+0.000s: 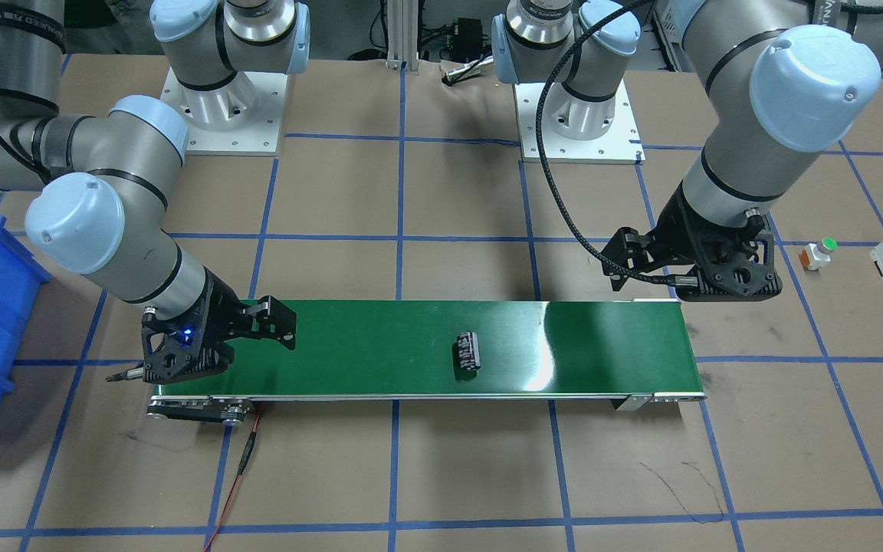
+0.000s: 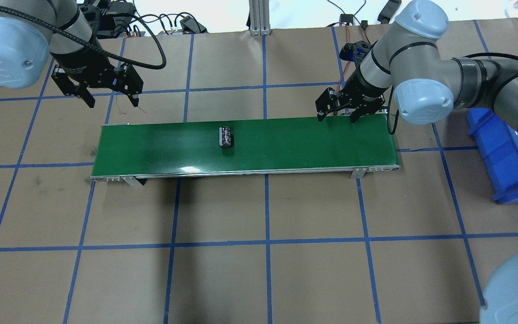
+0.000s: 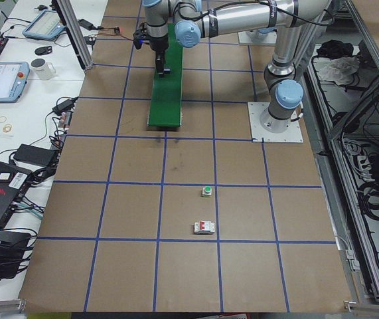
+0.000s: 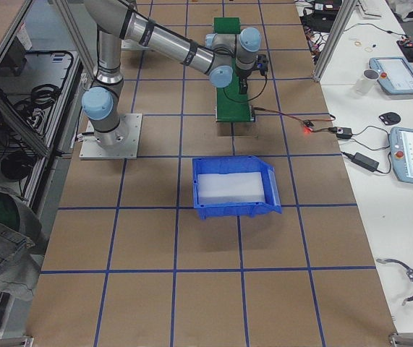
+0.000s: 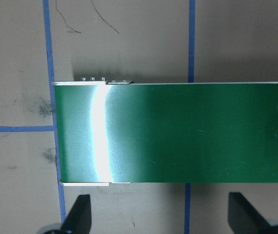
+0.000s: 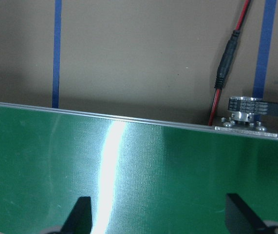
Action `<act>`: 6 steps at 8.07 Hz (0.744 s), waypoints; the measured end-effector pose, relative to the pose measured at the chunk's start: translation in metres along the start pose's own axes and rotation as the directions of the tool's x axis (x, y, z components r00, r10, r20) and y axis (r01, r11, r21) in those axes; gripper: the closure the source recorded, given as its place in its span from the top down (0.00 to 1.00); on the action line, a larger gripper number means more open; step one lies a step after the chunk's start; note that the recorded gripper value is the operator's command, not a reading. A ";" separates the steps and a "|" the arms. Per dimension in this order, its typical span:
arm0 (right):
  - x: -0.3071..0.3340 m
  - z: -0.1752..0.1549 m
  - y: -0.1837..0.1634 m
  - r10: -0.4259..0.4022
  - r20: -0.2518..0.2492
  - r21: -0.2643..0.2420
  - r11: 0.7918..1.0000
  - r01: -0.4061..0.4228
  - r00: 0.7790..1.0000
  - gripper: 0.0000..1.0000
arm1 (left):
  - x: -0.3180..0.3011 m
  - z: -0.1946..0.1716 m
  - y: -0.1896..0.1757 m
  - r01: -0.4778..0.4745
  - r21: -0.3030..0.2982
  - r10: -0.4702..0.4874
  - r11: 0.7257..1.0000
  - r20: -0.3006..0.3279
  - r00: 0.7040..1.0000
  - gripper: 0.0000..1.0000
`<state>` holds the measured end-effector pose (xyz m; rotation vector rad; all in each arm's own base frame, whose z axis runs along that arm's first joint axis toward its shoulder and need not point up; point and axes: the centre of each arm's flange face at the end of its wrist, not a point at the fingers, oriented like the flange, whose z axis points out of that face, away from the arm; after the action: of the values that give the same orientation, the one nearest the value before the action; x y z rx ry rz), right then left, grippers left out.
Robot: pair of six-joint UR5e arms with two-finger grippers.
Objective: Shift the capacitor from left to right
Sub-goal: 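Lift the left gripper away while the right gripper moves over the belt's far end, then hold the right gripper open above the belt as the capacitor approaches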
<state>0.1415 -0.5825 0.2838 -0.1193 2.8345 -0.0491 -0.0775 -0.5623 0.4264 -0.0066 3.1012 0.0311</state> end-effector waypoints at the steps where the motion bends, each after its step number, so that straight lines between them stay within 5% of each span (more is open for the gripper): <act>1: 0.000 0.002 0.001 0.000 0.001 -0.003 1.000 0.000 1.000 0.94 | 0.000 -0.001 -0.001 0.000 0.009 0.000 1.000 -0.001 1.000 1.00; 6: 0.005 0.019 0.008 0.008 0.002 -0.037 0.999 -0.008 1.000 0.93 | 0.010 -0.002 0.000 -0.024 0.021 0.024 0.999 0.005 1.000 1.00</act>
<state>0.1415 -0.5756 0.2638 -0.1163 2.8343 0.0056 -0.0880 -0.5629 0.4282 0.0310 3.0966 -0.0009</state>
